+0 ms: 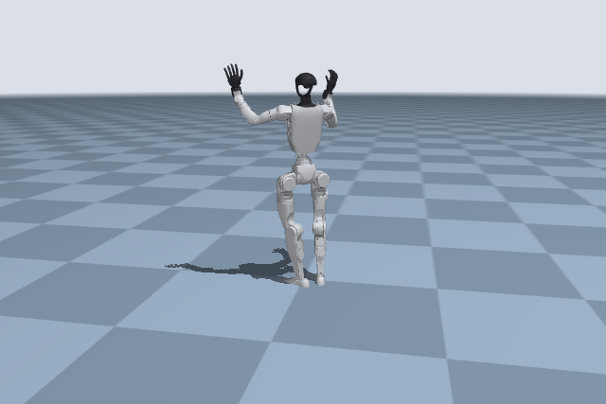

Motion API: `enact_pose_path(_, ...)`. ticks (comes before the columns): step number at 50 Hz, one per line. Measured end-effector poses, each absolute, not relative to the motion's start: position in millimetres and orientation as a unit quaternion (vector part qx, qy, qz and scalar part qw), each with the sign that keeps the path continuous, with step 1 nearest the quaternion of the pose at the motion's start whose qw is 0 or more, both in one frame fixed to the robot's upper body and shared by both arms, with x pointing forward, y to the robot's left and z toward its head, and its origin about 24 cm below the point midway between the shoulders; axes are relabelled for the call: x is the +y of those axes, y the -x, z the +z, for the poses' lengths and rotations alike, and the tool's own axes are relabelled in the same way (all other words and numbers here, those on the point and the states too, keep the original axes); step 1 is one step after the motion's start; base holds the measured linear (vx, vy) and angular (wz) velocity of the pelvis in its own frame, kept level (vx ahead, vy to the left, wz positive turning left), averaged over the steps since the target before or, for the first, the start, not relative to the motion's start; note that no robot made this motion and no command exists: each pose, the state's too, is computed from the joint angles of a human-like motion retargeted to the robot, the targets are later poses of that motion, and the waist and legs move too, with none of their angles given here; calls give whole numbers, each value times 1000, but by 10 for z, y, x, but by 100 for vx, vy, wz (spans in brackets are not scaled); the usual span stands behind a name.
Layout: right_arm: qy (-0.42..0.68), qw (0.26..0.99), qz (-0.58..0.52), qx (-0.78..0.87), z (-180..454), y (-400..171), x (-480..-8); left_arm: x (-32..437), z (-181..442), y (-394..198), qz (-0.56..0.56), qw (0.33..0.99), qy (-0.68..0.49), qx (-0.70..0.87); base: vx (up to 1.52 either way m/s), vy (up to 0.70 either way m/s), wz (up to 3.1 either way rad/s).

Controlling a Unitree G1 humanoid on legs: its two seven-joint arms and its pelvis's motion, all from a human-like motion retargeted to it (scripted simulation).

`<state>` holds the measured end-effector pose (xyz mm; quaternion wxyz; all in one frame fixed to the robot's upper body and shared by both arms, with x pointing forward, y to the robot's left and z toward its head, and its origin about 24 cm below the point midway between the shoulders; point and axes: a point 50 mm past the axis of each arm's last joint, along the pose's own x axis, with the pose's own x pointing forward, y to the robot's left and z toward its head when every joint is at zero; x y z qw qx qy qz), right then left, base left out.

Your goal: Upper body actions

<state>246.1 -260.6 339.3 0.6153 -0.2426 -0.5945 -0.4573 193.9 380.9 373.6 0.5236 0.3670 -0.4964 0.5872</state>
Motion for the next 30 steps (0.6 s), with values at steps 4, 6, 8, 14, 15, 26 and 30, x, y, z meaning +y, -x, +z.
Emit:
enact_pose_path(4,221,634,-448,-590,3360,-2462,-2649,3946,3653,-1858,617,531,-311,-491,0,0,0)
enact_pose_path(6,219,624,-450,-600,3372,-2435,-2630,3932,3649,-1853,611,536,-296,-502,0,0,0)
enact_pose_path(8,226,608,-449,-614,3401,-2407,-2582,3873,3671,-1865,595,537,-297,-518,0,0,0)
enact_pose_path(14,283,554,-398,-674,3545,-2317,-2292,3514,3814,-1964,530,506,-376,-567,0,0,0)
enact_pose_path(15,293,542,-388,-685,3568,-2298,-2236,3442,3835,-1985,517,499,-391,-575,0,0,0)
enact_pose_path(26,407,424,-370,-719,3680,-2180,-1956,3004,3927,-2145,443,444,-485,-609,0,0,0)
enact_pose_path(30,393,453,-408,-689,3626,-2244,-2102,3138,3885,-2134,475,457,-461,-594,0,0,0)
